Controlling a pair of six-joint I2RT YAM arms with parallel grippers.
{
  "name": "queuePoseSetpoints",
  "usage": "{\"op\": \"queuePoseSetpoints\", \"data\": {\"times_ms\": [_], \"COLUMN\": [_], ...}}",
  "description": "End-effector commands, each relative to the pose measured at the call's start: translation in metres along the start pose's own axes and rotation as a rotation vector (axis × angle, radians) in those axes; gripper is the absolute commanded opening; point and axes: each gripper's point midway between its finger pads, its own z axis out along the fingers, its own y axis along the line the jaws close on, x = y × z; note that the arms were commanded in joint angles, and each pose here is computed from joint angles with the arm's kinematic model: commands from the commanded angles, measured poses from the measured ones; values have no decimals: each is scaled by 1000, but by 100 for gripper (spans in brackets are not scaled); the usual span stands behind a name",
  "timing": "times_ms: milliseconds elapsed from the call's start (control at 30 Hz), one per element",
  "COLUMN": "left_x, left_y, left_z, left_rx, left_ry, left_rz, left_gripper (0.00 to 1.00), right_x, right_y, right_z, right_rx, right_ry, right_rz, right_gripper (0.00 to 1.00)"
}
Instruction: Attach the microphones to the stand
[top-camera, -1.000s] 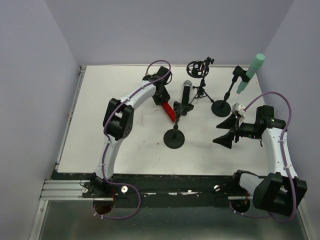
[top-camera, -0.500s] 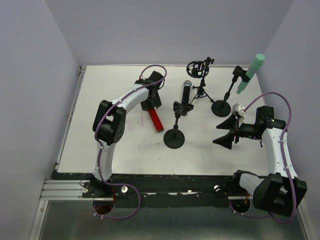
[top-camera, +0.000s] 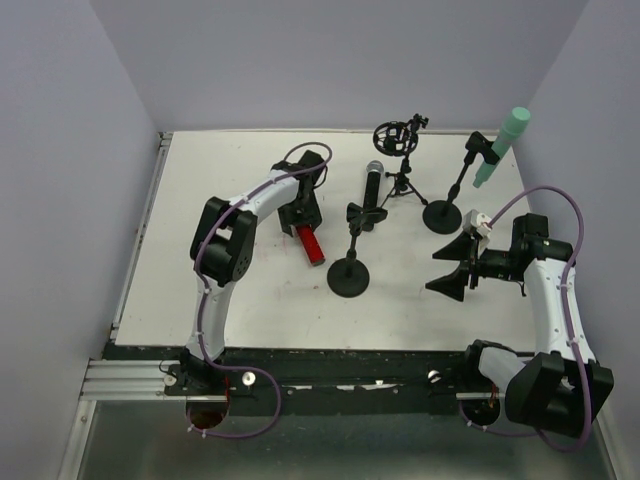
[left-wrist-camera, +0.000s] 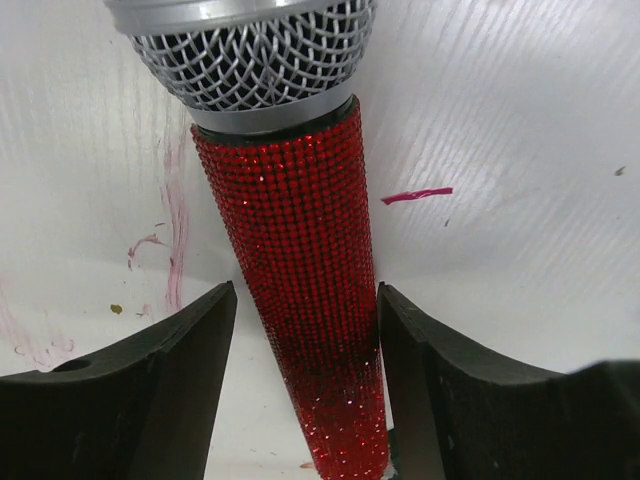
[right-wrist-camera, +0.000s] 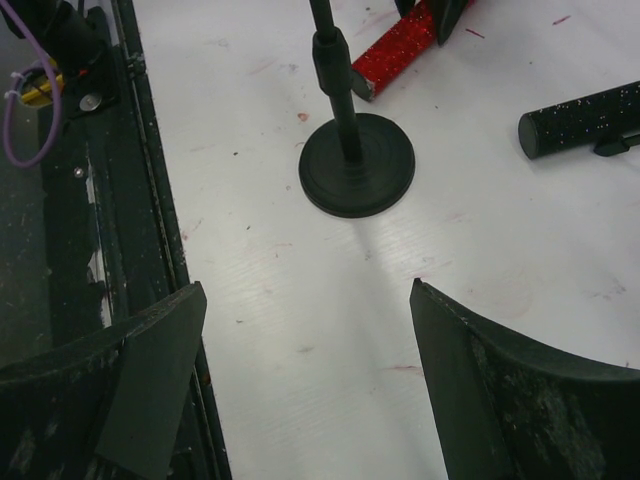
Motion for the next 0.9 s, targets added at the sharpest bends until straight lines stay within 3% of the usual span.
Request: {"op": "queuePoseSetpoints", "data": {"times_ms": [0,167,367,433,500,867], "left_x": [22,22,15,6,-3,-27], "left_y": [8,5,0,1,1,14], "left_z": [6,7,-5,-19,-38,-183], "left_rx": [-14,8,52,70,107,444], "left_ry": [72,74,33,-23,-90,-610], "left_rz": [6,2,16,30,54,250], "left_gripper": [64,45,10,4,0,0], "right_x": [-5,-6,-7,-6,-6,-27], "right_y": [5,7,8,8,7,1], "right_z": [-1,-2,-2,-2,-2,-9], "right_rx": [-5,-7,-6,-5,-5,11], "right_ry": [4,4,4,4,4,19], "right_rz": [-40,-47,-52,-50,-51,-71], "right_gripper": [91,92,92,92,92,92]}}
